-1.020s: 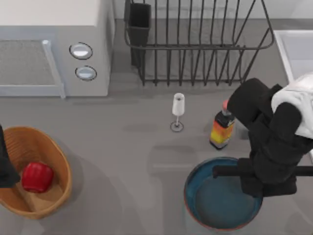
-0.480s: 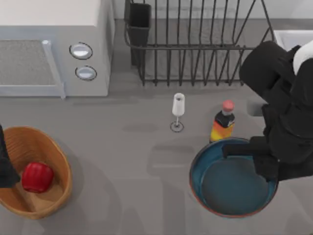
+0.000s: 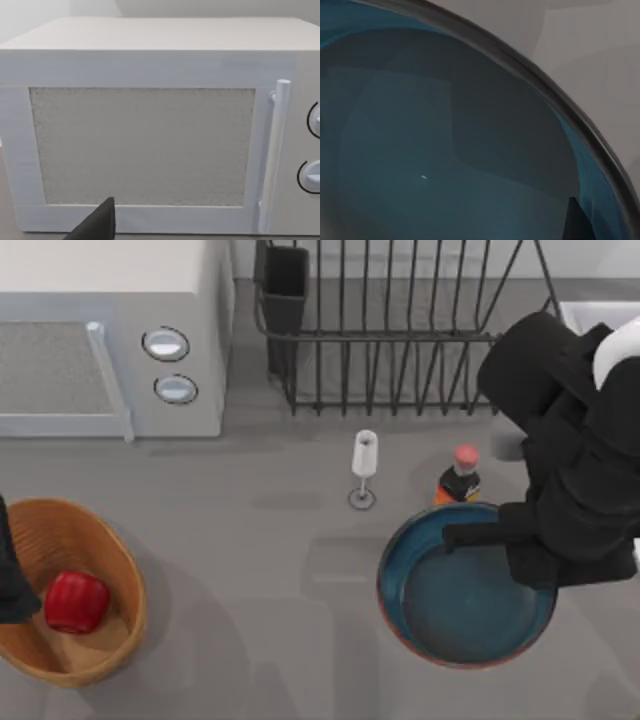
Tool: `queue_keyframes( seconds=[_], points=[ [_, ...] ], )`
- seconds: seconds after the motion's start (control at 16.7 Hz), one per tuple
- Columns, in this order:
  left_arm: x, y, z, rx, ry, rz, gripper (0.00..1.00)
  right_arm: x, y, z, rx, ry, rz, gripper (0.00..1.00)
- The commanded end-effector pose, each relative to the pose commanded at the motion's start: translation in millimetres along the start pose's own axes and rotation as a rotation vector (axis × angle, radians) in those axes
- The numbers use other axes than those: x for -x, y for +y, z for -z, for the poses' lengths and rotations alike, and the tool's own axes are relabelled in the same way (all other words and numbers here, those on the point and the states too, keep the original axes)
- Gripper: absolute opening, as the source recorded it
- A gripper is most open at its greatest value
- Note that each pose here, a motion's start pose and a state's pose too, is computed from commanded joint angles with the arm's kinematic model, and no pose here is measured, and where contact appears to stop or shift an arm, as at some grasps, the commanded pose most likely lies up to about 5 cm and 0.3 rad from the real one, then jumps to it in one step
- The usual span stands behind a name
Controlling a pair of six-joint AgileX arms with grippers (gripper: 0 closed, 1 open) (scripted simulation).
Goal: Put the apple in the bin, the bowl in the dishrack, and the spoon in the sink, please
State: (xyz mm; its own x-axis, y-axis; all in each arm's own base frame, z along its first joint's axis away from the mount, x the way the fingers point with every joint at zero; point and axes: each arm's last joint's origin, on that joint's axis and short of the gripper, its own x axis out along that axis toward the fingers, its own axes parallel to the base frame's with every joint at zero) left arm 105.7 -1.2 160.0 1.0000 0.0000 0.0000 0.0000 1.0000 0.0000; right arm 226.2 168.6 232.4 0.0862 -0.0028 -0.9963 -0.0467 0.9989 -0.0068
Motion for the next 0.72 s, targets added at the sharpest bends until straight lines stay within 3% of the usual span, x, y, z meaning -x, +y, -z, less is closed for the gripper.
queue_keyframes(
  seconds=[0.42,0.72],
  points=[
    [0,0,0,0.0,0.0,0.0,1.0,48,54,-16,0.217,-0.604,0.019,0.0],
    [0,0,0,0.0,0.0,0.0,1.0,113,89,-7,0.199,-1.104,0.037,0.0]
  ],
)
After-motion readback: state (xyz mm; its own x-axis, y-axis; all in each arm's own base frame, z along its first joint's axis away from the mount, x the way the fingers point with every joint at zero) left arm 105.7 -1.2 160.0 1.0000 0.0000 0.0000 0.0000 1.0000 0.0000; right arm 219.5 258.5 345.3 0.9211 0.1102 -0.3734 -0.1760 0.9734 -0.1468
